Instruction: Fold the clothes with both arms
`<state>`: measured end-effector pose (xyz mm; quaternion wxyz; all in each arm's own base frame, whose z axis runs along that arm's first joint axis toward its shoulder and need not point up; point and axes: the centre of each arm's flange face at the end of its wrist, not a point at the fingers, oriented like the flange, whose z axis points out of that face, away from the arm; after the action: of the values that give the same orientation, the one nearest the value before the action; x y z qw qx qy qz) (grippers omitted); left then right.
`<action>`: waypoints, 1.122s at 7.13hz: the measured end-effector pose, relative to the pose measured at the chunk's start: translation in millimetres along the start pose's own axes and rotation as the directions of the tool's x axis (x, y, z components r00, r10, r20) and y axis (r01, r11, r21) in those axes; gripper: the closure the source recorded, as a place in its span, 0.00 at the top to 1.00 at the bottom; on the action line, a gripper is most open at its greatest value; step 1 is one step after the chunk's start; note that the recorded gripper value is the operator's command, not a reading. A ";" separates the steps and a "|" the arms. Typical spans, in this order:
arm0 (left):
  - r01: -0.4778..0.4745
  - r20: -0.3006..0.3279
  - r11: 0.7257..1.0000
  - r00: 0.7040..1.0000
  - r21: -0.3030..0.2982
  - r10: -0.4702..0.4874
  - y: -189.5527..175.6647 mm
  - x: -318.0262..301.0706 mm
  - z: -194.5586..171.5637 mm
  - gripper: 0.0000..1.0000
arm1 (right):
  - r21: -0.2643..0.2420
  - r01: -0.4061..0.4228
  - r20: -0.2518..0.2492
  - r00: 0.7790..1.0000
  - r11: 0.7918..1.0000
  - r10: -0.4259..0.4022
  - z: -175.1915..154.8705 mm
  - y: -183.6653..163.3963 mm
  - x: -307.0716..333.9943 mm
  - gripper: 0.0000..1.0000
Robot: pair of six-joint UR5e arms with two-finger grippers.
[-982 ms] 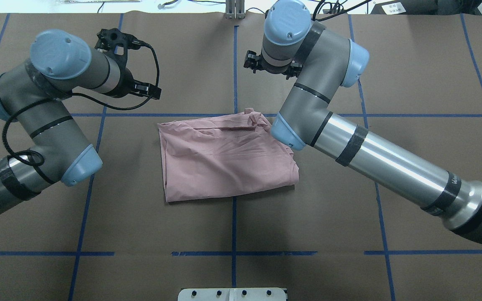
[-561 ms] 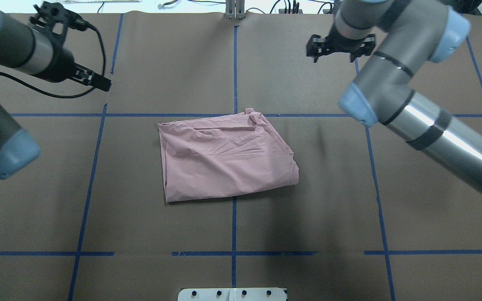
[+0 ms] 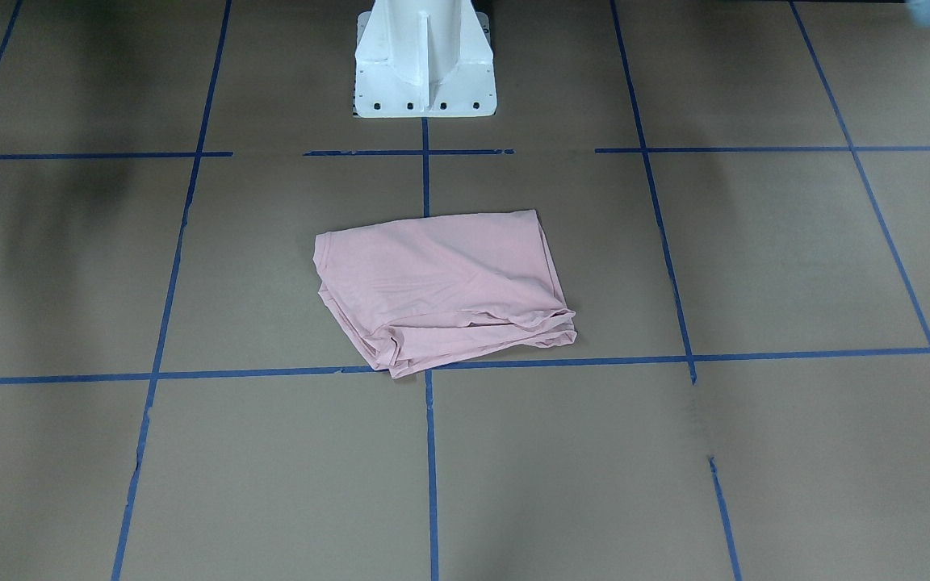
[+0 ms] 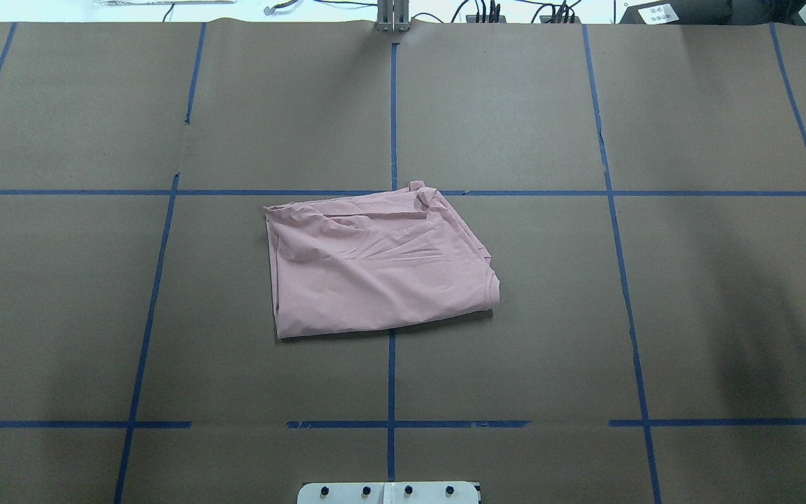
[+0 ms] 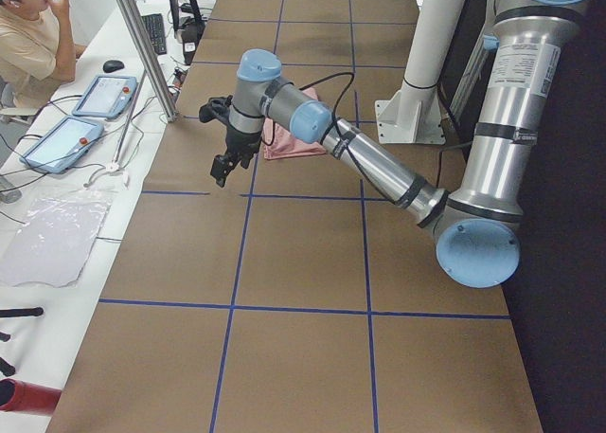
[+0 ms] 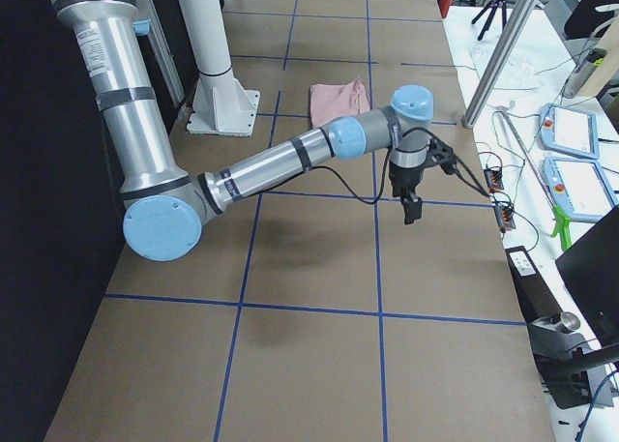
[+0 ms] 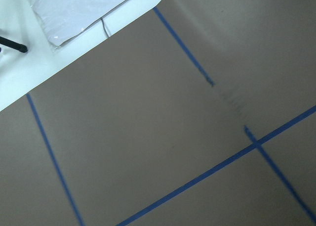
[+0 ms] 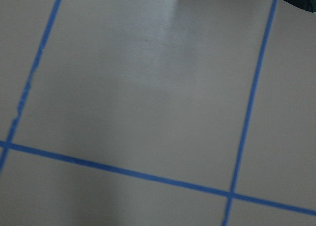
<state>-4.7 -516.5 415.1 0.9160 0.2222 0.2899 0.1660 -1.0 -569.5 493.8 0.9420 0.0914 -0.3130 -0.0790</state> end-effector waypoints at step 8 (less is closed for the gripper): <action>0.313 -0.134 0.915 0.926 -0.254 -0.354 231.0 -126.0 112.6 1.00 | -0.144 -0.289 0.043 0.954 0.946 0.298 80.6 177.5 146.0 1.00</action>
<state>-75.0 -410.6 671.5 0.9208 0.0470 0.3828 0.0581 82.1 -437.2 680.6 0.9367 -0.0233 -0.3473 0.0378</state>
